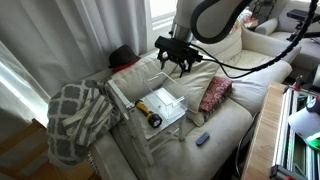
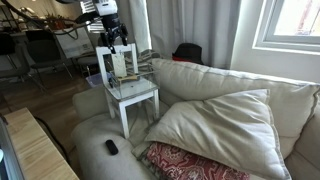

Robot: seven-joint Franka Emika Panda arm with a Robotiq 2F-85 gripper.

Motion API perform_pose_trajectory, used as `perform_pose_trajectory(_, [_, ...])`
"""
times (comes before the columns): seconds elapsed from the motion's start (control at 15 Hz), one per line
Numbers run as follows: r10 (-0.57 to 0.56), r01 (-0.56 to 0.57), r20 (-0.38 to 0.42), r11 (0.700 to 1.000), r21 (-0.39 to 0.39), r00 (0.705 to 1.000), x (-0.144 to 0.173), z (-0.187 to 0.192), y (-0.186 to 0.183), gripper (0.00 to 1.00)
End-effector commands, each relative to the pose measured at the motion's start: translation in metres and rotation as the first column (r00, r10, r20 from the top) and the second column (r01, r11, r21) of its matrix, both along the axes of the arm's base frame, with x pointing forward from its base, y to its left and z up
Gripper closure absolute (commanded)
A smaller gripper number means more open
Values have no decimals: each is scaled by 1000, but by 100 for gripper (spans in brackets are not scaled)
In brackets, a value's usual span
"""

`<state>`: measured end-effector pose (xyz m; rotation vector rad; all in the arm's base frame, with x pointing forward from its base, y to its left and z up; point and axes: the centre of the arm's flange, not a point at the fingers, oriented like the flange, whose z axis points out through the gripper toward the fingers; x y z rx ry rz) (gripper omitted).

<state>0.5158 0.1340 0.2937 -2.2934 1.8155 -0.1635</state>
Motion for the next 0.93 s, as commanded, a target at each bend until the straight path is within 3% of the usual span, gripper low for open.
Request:
perform_pose_trajectory(0.0, [4, -4, 0, 1000, -1, 1000, 0, 0, 0, 0])
perform_pose_trajectory(0.2, [10, -10, -1, 1000, -3, 1000, -1, -1, 0, 0])
perform_pose_trajectory(0.47, [254, -254, 9, 964, 73, 967, 6, -6, 50, 0])
perform_pose_trajectory(0.67, [415, -414, 8, 905, 102, 910, 8, -19, 87, 0])
perform_pose_trajectory(0.87, [562, -560, 10, 822, 106, 827, 16, -39, 107, 0])
